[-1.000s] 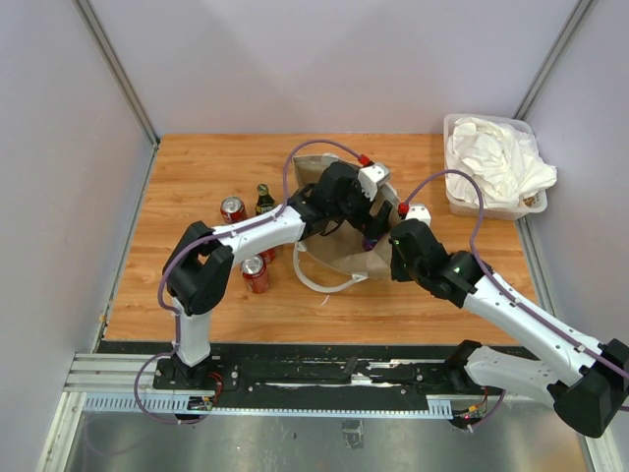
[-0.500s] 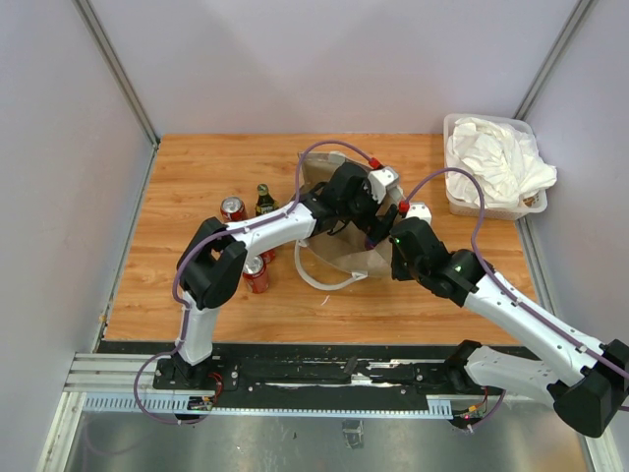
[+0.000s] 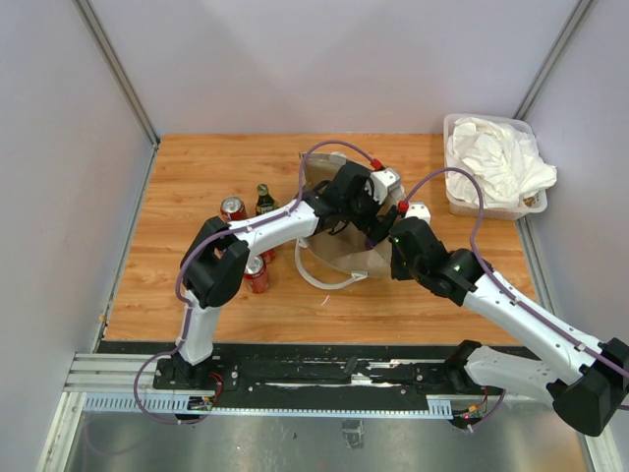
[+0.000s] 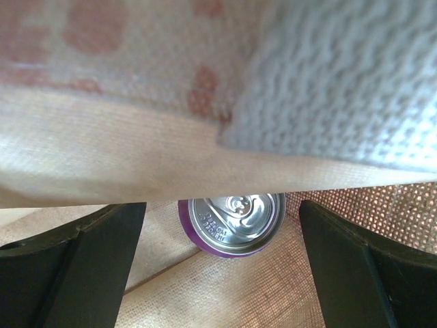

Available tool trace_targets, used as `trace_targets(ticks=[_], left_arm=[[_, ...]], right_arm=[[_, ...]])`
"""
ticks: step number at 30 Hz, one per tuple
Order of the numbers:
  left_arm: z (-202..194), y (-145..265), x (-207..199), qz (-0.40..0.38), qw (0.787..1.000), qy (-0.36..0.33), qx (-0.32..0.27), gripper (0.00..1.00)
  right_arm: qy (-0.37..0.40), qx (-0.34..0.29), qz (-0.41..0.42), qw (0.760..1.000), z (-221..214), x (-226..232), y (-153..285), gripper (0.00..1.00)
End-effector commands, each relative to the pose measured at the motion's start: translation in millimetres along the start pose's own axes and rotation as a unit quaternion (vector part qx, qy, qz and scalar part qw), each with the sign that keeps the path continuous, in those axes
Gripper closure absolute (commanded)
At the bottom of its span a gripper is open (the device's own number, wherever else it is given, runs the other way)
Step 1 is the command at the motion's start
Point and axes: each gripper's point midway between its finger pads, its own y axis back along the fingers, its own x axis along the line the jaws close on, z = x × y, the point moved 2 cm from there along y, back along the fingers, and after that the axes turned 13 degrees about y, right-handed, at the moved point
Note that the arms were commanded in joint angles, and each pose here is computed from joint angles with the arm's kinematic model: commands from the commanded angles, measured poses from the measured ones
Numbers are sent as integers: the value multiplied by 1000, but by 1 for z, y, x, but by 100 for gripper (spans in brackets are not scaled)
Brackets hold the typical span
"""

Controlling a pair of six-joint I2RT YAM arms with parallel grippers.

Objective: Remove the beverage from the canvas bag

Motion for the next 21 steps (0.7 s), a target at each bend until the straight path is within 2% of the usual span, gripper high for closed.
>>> trace_targets(ticks=[1, 9, 13, 15, 21], left_arm=[[-34, -13, -4, -11, 998, 15, 53, 1], [-51, -25, 4, 0, 997, 22, 78, 3], [-61, -31, 9, 6, 996, 26, 90, 7], [-63, -33, 11, 11, 995, 27, 91, 12], [-71, -37, 17, 25, 995, 33, 95, 36]], right_arm=[[16, 11, -3, 1000, -5, -1, 4, 96], [15, 12, -5, 1000, -7, -2, 3, 96], [15, 12, -5, 1000, -7, -2, 3, 96], [14, 12, -6, 1000, -9, -2, 3, 96], [12, 12, -6, 1000, -11, -4, 4, 95]])
